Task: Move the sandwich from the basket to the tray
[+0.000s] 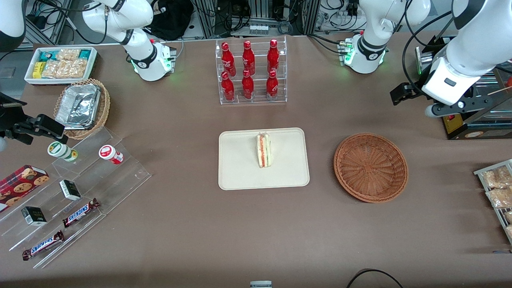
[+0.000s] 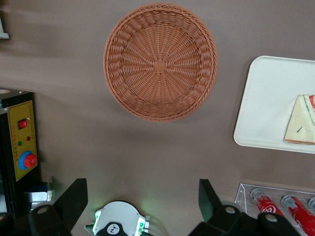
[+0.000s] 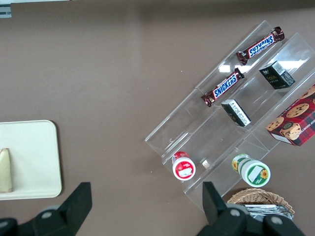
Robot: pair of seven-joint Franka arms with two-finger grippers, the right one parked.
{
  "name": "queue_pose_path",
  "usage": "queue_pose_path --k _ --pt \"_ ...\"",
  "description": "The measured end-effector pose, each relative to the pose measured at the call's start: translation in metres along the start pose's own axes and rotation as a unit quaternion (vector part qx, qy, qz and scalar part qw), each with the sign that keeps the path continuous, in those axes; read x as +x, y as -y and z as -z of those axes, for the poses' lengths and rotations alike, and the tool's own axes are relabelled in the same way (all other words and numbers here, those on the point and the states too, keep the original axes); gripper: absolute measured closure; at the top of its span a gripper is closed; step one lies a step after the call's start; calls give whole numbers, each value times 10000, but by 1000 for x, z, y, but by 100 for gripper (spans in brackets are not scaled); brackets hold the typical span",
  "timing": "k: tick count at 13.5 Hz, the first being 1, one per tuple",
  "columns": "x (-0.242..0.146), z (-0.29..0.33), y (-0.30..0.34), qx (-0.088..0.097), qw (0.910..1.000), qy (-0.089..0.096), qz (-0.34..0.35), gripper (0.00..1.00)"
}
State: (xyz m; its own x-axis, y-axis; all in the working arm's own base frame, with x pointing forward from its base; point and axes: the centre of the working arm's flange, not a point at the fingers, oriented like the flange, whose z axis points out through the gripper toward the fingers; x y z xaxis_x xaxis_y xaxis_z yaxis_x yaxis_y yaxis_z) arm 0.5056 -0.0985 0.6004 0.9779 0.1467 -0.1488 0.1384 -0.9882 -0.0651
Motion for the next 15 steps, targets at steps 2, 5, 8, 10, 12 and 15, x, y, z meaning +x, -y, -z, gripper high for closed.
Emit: queue_pose_path --k 2,5,8,10,12,15 --pt "1 6 5 -7 10000 -73 12 0" --pt "12 12 41 -48 9997 -129 -176 0" --pt "13 17 47 -5 9987 -197 -459 0" --pt "11 18 37 63 9971 -221 -726 0" --pt "10 20 35 90 9966 -241 -788 0" --pt "15 23 41 61 9963 -365 -777 0"
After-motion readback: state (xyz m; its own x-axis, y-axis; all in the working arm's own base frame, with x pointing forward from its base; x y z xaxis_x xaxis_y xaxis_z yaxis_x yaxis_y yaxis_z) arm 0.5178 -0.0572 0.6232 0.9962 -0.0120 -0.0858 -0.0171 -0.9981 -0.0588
